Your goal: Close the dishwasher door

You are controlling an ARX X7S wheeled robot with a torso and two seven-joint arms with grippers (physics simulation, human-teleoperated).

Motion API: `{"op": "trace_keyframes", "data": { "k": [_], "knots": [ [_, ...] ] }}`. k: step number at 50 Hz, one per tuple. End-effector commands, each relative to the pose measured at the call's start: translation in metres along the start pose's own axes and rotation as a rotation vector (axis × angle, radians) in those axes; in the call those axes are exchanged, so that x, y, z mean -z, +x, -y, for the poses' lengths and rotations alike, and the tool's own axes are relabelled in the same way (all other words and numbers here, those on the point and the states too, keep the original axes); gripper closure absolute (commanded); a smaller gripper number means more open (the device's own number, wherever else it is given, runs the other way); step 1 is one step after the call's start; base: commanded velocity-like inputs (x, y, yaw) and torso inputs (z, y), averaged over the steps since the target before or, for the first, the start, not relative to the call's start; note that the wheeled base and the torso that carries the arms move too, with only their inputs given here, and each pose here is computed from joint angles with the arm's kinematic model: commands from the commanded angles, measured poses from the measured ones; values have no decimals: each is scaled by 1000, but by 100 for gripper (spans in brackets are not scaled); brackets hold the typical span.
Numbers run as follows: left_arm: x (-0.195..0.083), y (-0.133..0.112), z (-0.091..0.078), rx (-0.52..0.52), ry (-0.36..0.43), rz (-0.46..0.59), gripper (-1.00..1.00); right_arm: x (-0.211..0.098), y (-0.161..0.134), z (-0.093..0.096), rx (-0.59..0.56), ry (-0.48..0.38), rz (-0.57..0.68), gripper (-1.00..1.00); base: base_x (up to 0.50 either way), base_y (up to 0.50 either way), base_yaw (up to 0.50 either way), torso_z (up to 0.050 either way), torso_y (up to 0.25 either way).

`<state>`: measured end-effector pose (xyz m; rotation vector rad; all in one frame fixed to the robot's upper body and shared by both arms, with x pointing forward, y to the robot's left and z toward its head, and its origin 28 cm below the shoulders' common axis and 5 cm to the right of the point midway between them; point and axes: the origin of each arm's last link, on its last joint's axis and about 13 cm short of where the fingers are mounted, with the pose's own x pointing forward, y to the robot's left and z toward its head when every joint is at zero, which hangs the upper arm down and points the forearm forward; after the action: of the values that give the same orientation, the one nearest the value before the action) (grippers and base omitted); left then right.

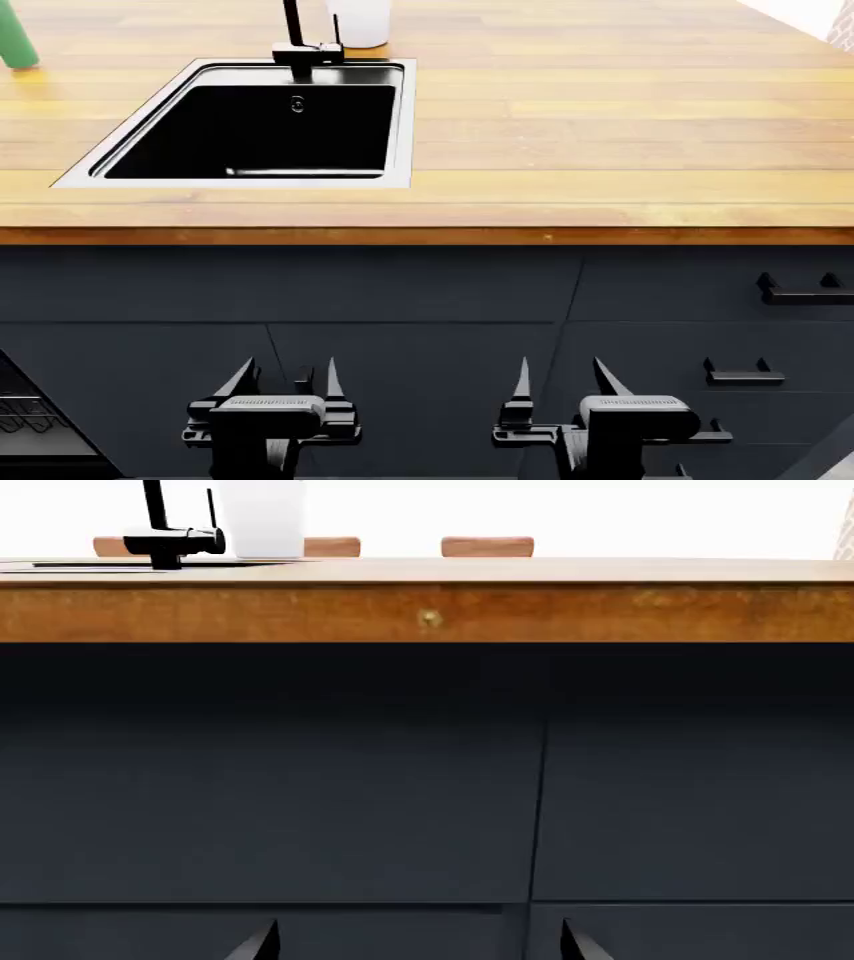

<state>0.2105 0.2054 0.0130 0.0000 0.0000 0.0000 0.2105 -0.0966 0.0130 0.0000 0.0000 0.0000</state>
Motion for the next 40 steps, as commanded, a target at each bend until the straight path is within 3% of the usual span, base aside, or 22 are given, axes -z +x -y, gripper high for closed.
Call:
{"op": "trace_keyframes", "data": {
  "k": [1,16,30,40],
  "knots": [
    [-1,0,-1,-2,0,-1,-100,0,0,0,-3,-5,0,-100,0,0,0,0,0],
    [12,-5,-3,6,-8,-27,-100,25,-8,-6,-26,-35,-39,-100,0,0,0,0,0],
    [115,-32,-15,1,-87,-107,-100,116,-34,-4,-16,-62,-108,-100,0,0,0,0,0],
    [125,-60,-17,12,-78,-85,-100,127,-60,-3,3,-65,-129,-100,0,0,0,0,0]
  ]
}}
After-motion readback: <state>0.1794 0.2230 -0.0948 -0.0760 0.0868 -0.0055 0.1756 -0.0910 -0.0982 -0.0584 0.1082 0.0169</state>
